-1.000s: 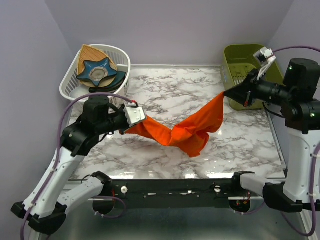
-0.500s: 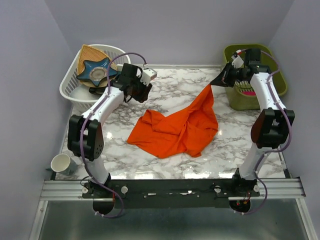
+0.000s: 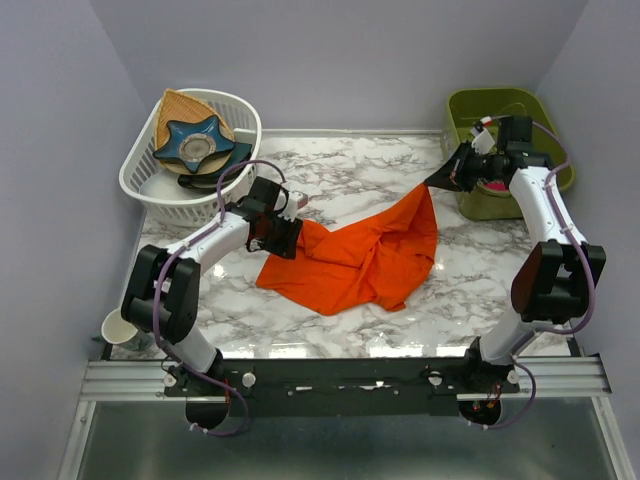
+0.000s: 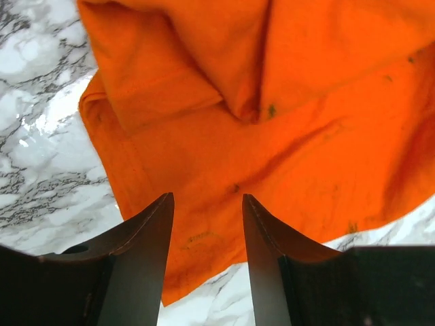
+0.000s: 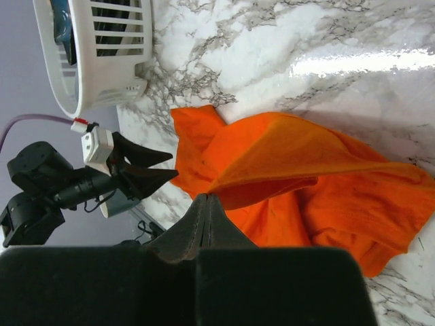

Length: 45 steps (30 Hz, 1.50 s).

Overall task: Roll the t-shirts
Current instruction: Flatten out the T-shirt at the center of the board.

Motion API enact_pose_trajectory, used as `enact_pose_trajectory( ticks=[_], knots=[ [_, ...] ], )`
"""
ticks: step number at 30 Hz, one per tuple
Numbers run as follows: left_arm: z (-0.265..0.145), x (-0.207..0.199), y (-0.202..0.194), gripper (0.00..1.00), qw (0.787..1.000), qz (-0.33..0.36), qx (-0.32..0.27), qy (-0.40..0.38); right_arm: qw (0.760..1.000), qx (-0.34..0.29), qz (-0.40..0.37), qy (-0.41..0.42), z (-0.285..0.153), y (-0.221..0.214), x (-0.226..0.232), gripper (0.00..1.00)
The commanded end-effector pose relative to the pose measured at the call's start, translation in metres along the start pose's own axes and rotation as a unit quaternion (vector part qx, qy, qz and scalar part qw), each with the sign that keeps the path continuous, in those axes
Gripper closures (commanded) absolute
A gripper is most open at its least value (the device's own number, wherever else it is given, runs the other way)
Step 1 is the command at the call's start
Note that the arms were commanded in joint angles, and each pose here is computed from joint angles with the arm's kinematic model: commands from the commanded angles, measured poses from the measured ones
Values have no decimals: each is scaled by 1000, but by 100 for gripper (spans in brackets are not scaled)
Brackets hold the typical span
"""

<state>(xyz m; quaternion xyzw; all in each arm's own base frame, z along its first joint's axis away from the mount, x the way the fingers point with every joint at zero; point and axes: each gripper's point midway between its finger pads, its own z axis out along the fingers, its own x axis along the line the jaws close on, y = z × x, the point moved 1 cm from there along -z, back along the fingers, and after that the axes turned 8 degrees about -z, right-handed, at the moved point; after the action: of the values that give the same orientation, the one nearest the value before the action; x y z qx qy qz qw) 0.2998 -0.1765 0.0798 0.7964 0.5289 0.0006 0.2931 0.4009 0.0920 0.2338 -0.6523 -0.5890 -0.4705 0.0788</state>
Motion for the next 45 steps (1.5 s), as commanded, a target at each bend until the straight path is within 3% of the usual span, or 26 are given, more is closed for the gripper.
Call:
enact_pose_trajectory(
  ticks=[1,20,24,34,38,45],
  knots=[
    [9,17,25,45,995,-72,-39,52,1000,-7,-10,13,-13,-10,10,99],
    [54,41,51,49,991,-105,-35,73,1000,-3,-10,8,-13,-22,5,99],
    [56,39,53,71,993,-96,-39,63,1000,-2,-9,7,-10,-19,3,99],
    [54,27,62,100,997,-57,-44,23,1000,-6,-20,-1,-12,-17,2,99],
    [27,12,74,100,998,-26,-64,-8,999,-18,-46,2,-20,-11,11,99],
    [-95,-34,97,100,978,97,-177,-61,980,-58,-188,34,-70,3,67,100]
  ],
)
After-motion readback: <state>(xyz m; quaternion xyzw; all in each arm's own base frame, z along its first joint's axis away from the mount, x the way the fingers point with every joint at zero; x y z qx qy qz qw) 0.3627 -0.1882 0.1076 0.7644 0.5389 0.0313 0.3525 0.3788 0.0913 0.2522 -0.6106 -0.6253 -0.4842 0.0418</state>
